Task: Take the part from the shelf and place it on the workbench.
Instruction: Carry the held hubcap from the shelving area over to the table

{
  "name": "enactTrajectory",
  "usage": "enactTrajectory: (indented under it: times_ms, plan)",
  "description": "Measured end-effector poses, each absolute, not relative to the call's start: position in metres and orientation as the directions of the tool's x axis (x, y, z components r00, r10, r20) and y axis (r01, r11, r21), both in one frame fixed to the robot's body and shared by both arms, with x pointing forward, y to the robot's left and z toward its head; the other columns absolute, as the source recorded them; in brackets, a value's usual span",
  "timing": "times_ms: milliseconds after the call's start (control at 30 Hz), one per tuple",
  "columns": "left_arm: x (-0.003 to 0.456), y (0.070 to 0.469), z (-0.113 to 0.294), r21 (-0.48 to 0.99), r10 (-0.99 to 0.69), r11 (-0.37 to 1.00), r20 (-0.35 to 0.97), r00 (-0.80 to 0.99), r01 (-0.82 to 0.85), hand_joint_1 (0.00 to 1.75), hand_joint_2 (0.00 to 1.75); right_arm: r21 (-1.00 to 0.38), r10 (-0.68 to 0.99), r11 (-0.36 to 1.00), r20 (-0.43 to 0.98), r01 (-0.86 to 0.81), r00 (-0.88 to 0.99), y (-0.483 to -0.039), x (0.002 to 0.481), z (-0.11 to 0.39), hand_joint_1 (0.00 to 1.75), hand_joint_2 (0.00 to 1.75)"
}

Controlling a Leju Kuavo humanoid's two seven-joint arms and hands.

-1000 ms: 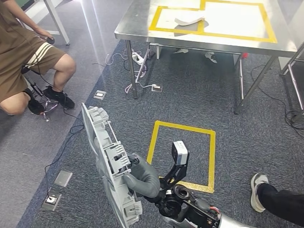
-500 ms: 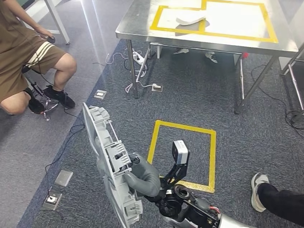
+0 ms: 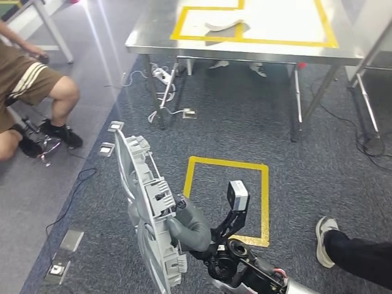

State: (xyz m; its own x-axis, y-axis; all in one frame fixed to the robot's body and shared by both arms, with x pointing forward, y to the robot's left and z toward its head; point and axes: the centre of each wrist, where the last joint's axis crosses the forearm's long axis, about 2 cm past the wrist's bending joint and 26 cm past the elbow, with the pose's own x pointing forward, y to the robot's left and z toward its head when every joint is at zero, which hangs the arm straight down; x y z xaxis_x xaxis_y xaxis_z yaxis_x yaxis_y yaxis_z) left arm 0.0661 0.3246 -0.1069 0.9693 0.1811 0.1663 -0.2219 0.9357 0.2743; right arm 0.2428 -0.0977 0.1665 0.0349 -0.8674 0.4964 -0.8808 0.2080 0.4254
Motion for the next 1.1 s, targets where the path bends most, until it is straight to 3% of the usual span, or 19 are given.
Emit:
enactTrajectory:
  times_ms: [1100]
  plan:
    - [0.0682,0.3218,-0.1068,0.264,0.187,0.937,0.173,0.967,-0.228,0.00,1.75,0.417,-0.859,0.229,0.511,-0.880,0.018,-0.0975,0.2442,0.1682,1.75,1.75]
